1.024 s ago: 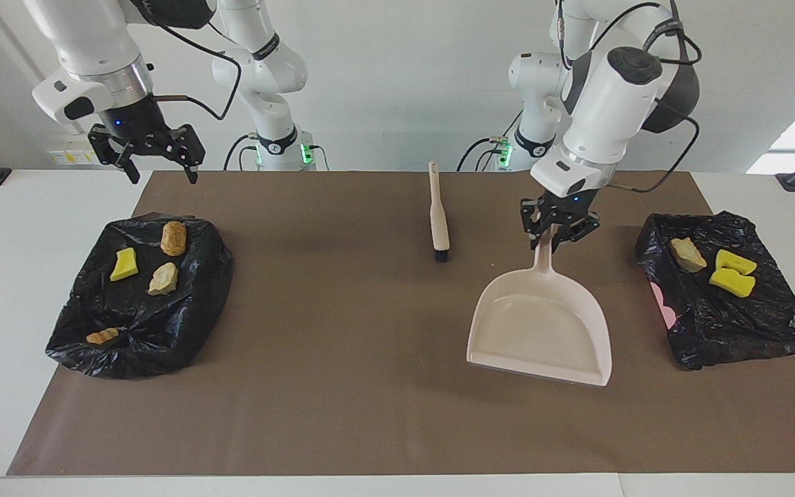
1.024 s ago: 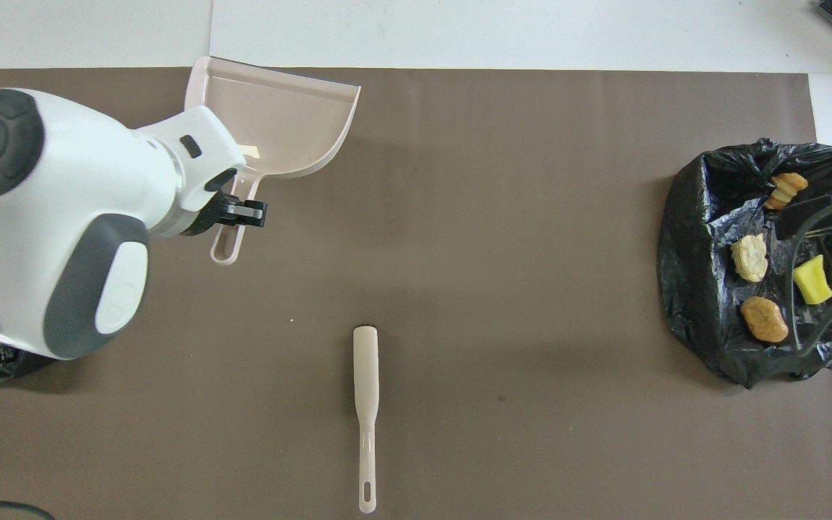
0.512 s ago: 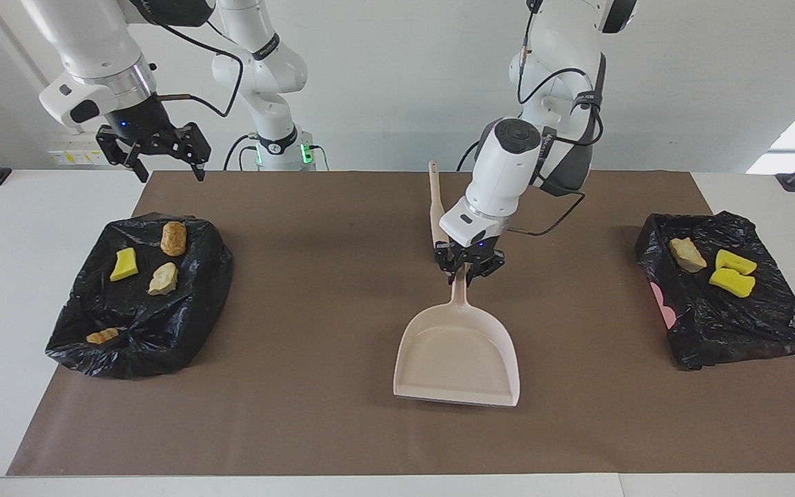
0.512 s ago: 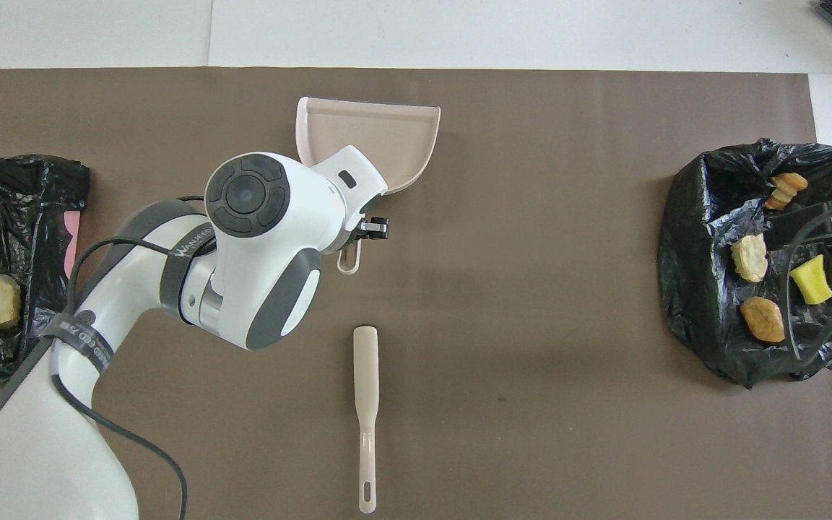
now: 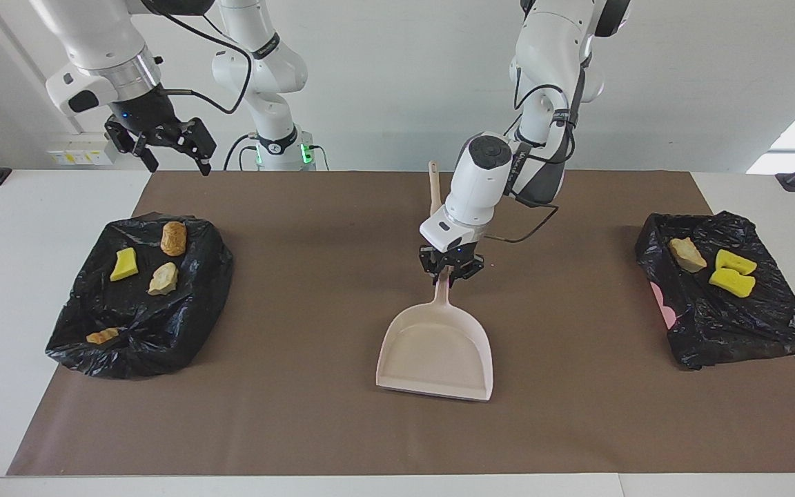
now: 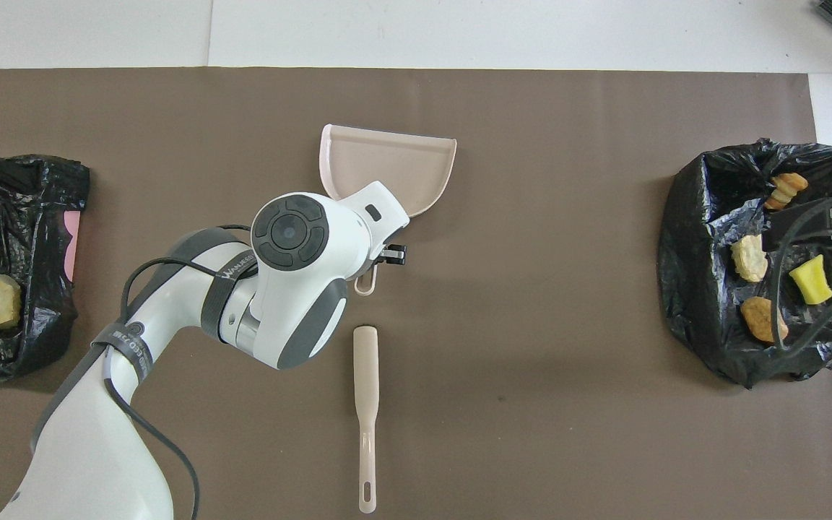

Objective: Sweep and dump trash in bin
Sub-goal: 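Return the dustpan to the mat center with the left gripper and release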

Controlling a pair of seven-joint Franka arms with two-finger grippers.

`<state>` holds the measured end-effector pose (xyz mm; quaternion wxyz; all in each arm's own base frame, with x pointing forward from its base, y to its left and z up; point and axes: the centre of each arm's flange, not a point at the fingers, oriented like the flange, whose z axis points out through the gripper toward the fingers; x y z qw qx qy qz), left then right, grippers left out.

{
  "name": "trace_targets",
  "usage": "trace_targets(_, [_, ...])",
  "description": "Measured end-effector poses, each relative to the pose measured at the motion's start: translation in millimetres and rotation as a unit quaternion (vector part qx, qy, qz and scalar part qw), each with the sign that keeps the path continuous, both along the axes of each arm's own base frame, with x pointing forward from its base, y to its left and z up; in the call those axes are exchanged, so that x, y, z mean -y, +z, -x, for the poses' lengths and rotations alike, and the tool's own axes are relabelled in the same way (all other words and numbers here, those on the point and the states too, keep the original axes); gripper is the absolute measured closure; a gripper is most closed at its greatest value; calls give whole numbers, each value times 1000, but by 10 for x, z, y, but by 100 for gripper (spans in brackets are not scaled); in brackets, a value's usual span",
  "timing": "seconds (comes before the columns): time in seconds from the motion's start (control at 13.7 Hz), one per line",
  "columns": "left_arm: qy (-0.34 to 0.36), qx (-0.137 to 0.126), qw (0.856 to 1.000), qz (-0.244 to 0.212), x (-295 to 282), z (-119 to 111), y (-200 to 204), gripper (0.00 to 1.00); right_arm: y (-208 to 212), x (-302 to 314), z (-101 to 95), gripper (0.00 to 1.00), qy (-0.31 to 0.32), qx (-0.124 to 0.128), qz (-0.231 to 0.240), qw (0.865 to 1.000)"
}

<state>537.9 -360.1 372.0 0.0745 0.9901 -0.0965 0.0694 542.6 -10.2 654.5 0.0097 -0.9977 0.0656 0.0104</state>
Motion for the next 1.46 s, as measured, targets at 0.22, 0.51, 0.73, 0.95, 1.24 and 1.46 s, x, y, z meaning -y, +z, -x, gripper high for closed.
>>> trace_targets(0.22, [-1,-2,1000,-1,3,31,-178,69,0,20,0,0,-2,0,0,1000])
trace_targets(0.51, [43,2,999,12,24,-23,-132,51,-1,14,0,0,-1,0,0,1000])
trace_targets(0.73, [72,-6,997,10,-56,-74,16,18,-1,14,0,0,-1,0,0,1000])
trace_targets(0.95, [87,-20,996,-6,-259,-128,343,0,-1,14,0,0,-1,0,0,1000])
trace_targets(1.24, [104,-25,994,-21,-860,-163,1015,0,-1,14,0,0,-1,0,0,1000])
trace_targets(1.46, [80,-53,994,-43,-1620,-141,1401,0,-1,14,0,0,-1,0,0,1000])
